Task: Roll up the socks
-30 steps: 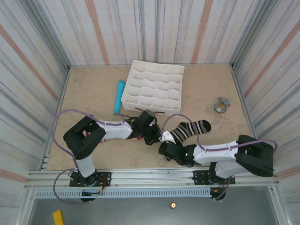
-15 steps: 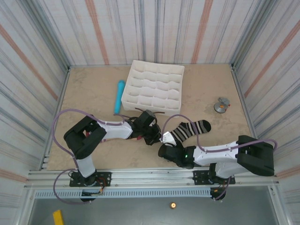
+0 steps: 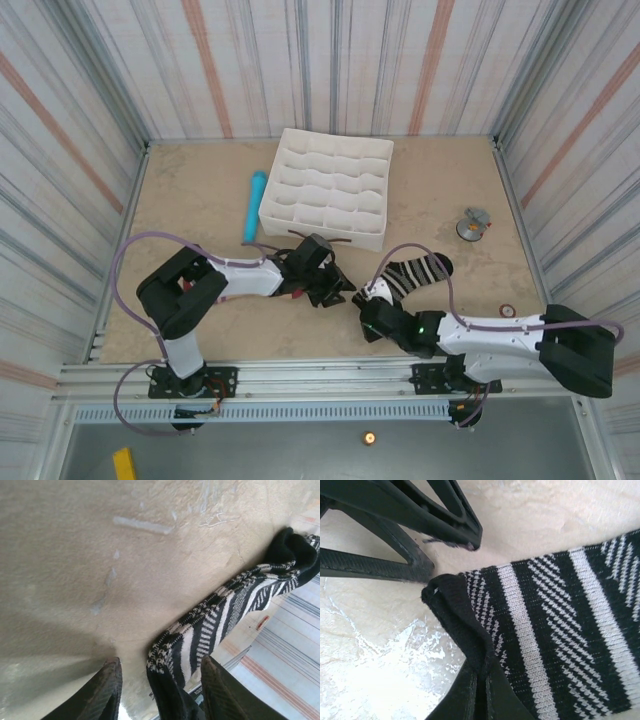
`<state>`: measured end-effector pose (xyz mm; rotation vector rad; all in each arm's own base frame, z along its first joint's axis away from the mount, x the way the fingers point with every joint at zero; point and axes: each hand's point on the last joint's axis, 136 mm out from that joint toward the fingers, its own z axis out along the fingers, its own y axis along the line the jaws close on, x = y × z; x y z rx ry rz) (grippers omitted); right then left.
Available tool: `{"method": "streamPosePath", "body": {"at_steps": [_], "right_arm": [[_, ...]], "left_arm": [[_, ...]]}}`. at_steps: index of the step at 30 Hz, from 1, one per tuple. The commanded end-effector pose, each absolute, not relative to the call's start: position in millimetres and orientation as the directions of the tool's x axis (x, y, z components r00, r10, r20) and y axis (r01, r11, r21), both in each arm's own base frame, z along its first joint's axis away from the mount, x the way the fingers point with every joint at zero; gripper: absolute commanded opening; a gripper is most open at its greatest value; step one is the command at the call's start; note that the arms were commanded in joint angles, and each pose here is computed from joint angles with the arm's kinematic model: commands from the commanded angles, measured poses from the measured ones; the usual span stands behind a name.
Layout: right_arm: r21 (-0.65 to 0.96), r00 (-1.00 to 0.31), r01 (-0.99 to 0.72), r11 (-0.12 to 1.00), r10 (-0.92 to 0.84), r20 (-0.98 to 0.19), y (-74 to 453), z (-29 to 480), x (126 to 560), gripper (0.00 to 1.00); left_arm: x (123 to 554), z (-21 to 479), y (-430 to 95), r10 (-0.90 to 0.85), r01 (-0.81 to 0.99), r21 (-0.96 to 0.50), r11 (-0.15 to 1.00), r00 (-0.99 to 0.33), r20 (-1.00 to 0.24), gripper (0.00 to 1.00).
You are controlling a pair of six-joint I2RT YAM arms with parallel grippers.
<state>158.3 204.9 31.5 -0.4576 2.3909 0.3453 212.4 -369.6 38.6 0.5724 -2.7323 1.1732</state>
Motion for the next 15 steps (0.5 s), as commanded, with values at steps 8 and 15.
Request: {"method": "streamPosePath", "body": {"at_steps": [8,15], "right_arm": [[0.433,-0.87,-0.24,0.869,0.005,-0.493,197,24,148,0.0],[0.556,-0.914,-0.091,0.826,0.152,-0.375,180,20,152,0.0]], "left_arm": [[224,80,-350,-0.229,-0.157,-0.691,0.706,-0.973,-0.014,0.47],[217,86,-355,-0.161,-0.008,-0.702,0.712,-0.975,-0.153,0.48]]}}
